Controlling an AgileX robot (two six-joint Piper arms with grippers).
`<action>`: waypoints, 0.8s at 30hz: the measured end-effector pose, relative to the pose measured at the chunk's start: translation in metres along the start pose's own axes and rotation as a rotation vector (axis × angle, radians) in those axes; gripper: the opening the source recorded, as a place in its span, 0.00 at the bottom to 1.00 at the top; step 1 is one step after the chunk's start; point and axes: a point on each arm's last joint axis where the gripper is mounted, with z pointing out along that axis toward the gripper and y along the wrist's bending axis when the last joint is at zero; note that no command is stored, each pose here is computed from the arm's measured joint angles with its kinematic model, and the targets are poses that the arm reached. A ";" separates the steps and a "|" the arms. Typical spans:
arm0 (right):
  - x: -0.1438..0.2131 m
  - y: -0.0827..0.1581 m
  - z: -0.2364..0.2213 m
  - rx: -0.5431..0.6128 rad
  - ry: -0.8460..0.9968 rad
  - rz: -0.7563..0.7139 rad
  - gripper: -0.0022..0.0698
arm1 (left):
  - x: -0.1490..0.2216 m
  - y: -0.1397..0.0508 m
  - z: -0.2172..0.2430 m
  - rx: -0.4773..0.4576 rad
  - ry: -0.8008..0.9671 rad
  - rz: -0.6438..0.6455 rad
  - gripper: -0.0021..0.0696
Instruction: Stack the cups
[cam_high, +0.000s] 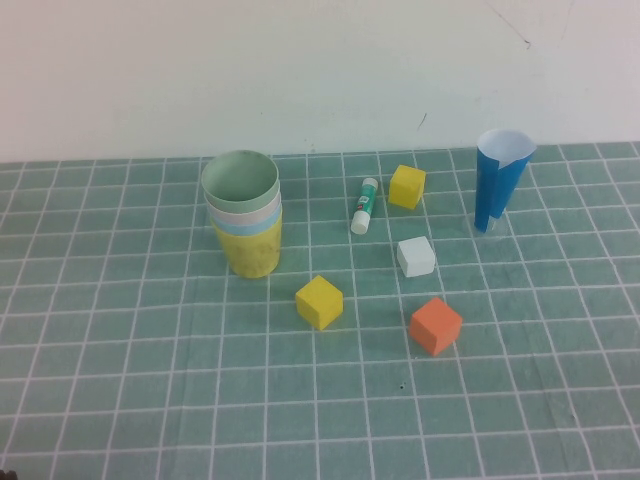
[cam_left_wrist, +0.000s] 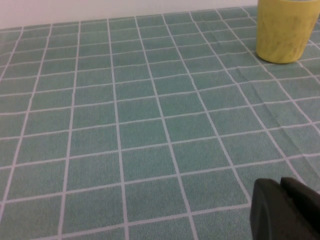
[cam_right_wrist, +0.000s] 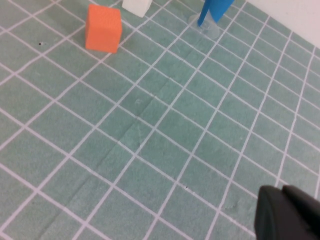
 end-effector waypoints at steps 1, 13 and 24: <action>0.000 0.000 0.000 0.000 0.000 0.000 0.03 | 0.000 0.000 0.000 0.000 0.002 0.000 0.03; 0.000 0.000 0.000 0.000 0.000 -0.002 0.03 | 0.000 0.000 0.000 0.000 0.004 0.000 0.03; 0.026 -0.006 -0.007 0.256 -0.071 0.158 0.03 | 0.000 0.000 0.000 0.004 0.004 -0.001 0.03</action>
